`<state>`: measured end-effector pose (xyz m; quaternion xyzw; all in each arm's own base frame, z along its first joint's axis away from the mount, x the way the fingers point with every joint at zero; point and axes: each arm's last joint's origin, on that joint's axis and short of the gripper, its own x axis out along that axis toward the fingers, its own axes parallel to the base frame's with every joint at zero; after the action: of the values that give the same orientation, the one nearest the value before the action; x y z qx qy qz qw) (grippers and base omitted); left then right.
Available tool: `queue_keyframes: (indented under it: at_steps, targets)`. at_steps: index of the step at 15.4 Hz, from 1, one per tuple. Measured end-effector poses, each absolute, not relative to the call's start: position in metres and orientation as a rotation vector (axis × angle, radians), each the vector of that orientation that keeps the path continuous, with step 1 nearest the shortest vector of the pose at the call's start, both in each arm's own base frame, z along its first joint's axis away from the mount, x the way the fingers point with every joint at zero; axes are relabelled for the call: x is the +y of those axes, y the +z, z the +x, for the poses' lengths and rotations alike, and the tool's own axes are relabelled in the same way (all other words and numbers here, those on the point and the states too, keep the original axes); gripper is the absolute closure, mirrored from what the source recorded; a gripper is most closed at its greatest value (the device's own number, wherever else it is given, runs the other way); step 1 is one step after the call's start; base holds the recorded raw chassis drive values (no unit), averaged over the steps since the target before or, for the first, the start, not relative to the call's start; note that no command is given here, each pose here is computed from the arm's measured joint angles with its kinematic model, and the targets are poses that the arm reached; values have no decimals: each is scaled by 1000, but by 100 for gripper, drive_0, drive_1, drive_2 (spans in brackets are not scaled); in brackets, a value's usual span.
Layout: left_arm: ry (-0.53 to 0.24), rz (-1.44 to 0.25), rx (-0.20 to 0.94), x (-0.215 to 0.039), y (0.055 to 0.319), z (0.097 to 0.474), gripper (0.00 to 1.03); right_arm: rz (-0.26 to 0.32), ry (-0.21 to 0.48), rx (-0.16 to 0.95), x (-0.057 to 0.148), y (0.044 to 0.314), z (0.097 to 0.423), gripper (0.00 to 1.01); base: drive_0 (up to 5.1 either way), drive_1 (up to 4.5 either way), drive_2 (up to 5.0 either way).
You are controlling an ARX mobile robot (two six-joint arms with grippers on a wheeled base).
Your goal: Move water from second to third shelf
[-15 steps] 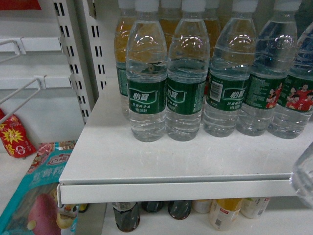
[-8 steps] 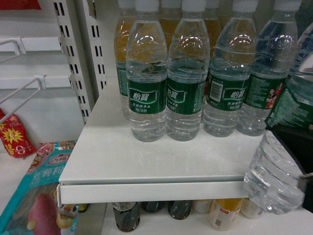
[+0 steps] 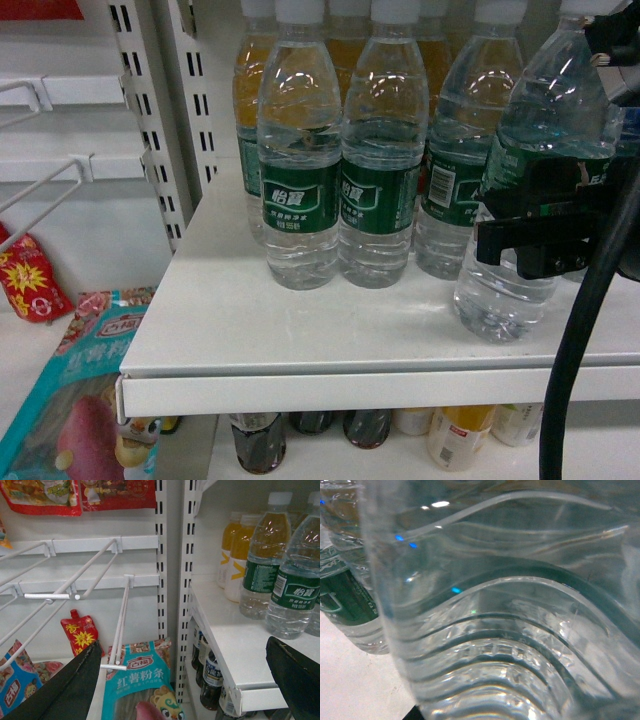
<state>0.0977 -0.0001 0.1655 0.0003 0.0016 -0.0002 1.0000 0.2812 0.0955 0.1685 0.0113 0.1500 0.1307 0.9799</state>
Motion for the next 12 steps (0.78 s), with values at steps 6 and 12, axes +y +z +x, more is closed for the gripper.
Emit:
queue_keyframes:
  at_steps: [6,12]
  targets:
    - [0,1,3,0,166,98,5,34,262,322,112,165,304,62,0,0,0]
    - [-1,1,3,0,166,98,5,37,259,319,112,165,304,54,0,0,0]
